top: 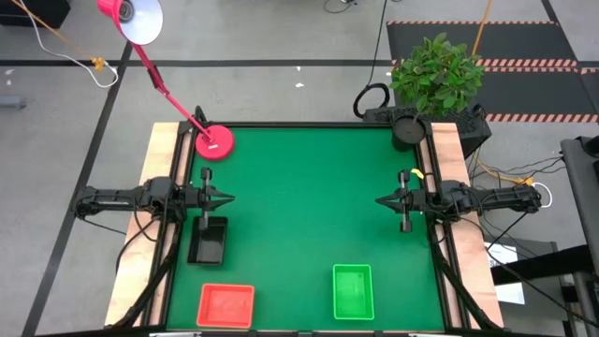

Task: Stack baskets by color
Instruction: Return to Home Position

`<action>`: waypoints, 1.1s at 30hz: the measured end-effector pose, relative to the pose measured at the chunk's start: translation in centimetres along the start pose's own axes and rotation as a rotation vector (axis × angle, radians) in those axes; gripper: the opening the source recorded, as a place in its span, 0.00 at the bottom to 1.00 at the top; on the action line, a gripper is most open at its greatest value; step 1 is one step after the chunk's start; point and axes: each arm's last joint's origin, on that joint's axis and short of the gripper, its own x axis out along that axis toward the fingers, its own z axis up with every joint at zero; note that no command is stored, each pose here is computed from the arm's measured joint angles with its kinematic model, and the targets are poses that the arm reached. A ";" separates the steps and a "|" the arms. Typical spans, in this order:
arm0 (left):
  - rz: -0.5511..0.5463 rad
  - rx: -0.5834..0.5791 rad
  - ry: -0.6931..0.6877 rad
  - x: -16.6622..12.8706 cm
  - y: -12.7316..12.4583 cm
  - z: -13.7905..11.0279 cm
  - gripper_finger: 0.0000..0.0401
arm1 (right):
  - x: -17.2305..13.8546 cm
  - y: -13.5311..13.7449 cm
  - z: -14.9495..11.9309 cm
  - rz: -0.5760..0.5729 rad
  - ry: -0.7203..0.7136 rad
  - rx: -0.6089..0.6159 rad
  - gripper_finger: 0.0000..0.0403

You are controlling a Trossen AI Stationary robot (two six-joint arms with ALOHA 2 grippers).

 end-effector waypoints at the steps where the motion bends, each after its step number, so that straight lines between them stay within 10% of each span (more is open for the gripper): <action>1: 0.000 -0.014 0.000 0.0 0.0 0.0 0.08 | 0.0 0.0 0.0 0.000 0.000 0.000 0.00; 33: 0.001 -0.104 -0.002 0.0 0.0 0.0 0.08 | 0.0 0.0 0.0 0.000 0.000 0.000 0.00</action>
